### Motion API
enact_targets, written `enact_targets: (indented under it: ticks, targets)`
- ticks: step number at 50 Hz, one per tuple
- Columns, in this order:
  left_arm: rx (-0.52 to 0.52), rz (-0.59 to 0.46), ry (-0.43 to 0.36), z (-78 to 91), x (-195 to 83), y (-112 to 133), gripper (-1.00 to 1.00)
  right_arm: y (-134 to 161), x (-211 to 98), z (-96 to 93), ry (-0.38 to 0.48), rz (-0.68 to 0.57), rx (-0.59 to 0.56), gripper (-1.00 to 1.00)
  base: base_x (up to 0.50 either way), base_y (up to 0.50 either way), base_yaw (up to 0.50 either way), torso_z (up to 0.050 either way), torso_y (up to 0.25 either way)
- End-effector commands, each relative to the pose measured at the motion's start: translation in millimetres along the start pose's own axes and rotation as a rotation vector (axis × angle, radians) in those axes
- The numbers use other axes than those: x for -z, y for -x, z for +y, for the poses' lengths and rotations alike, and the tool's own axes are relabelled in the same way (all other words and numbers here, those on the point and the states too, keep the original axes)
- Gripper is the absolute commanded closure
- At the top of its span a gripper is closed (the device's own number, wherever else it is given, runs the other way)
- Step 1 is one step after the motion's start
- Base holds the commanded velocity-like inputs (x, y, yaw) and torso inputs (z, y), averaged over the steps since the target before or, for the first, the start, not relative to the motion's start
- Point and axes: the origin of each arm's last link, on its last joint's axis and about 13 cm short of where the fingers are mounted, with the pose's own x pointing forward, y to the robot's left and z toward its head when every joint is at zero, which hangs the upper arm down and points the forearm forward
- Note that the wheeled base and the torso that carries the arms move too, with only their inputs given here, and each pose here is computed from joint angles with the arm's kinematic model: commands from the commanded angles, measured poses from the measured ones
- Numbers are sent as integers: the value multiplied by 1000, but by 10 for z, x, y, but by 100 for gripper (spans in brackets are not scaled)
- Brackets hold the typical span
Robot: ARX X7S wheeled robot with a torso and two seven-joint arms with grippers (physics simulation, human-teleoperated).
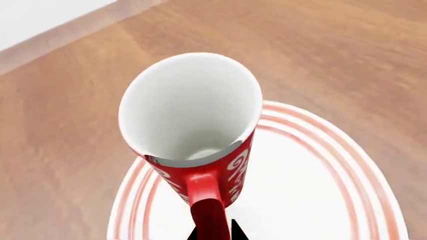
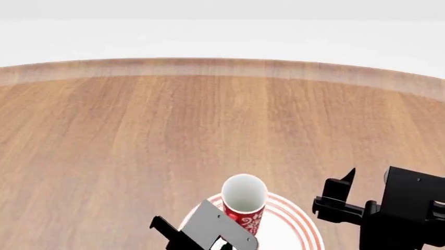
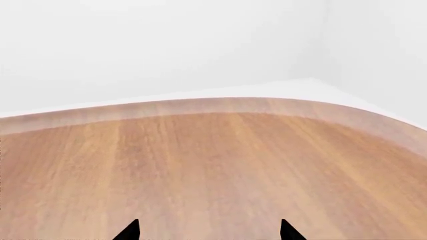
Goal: Pick up the red mug and put it on the plate
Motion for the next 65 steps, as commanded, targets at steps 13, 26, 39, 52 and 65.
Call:
enact_targets:
  ticks: [13,26,39,52,65]
  targets:
    - [56,49,6,77,-48,-254,100,-14,9,13,-2,3,-7,-100,0,0,0,0,0]
    - [37,98,20,147,8,-261,100,-33,39,12,-1,7,-7,-100,0,0,0,0,1]
    - [68,156,35,149,85,-250,100,-47,64,12,-1,10,-6,-100,0,0,0,0,0]
    - [79,212,66,172,134,-238,100,-53,67,10,-1,10,-7,-100,0,0,0,0,0]
    - [96,226,60,165,136,-231,-100,-60,77,17,0,12,-8,-100,0,0,0,0,0]
